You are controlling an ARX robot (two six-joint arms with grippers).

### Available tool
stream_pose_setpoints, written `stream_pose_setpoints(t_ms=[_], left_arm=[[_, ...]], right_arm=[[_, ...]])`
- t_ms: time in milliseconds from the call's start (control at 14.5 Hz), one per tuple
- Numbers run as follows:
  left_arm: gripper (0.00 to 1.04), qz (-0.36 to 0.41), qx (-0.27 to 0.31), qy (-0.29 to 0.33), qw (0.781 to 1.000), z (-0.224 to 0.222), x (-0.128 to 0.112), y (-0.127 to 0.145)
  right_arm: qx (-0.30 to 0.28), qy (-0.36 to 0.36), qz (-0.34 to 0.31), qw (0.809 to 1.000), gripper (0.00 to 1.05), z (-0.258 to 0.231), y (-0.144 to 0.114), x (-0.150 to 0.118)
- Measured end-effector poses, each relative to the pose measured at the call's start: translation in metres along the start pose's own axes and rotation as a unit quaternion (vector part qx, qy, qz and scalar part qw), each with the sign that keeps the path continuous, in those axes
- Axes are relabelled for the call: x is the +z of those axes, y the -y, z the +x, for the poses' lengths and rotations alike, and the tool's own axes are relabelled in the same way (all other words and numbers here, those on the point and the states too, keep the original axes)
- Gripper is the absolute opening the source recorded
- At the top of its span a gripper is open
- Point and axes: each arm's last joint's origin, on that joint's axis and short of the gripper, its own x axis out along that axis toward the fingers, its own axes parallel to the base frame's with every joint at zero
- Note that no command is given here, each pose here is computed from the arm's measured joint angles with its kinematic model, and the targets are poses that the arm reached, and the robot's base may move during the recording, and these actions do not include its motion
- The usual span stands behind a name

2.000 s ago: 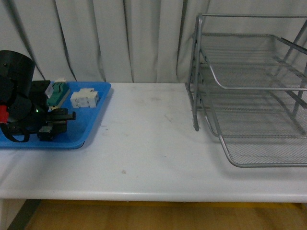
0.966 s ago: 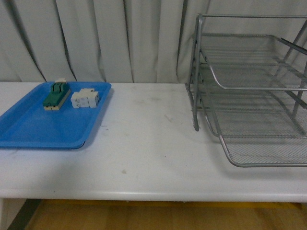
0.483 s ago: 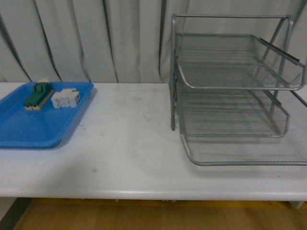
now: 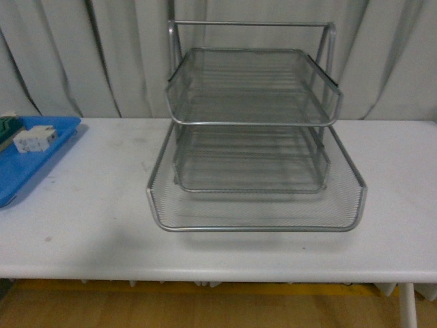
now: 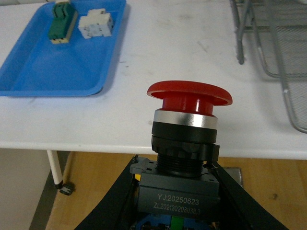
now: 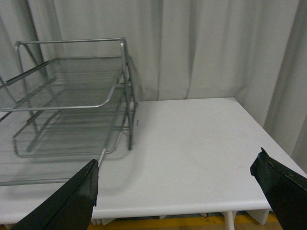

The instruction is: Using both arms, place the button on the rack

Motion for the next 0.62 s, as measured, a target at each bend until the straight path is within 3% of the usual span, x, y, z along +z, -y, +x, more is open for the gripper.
stream_pose_setpoints(t_ms=[69,138,207,345,621], left_arm=[[0.36,0.002,-0.007,0.004,1.000,0.001,0.000,0.001],[0.36,0.028,-0.089,0.037,0.995,0.001,0.005,0.011],[0.36,0.065,-0.165,0.049,0.983,0.004,0.013,0.033],[0.36,0.122,-0.252,0.045,0.959,0.025,0.027,0.078],[0.36,0.151,-0.289,0.002,0.945,0.103,0.056,0.138]], right_arm=[[-0.002,-0.002,0.000,1.000,0.98,0.000,0.000,0.000],[-0.002,-0.001,0.000,1.000,0.98,0.000,0.000,0.000],[-0.002,0.000,0.000,1.000,0.98,0.000,0.000,0.000],[0.000,0.000,0.000,1.000,0.98,0.000,0.000,0.000],[0.000,0.000,0.000,1.000,0.98,0.000,0.000,0.000]])
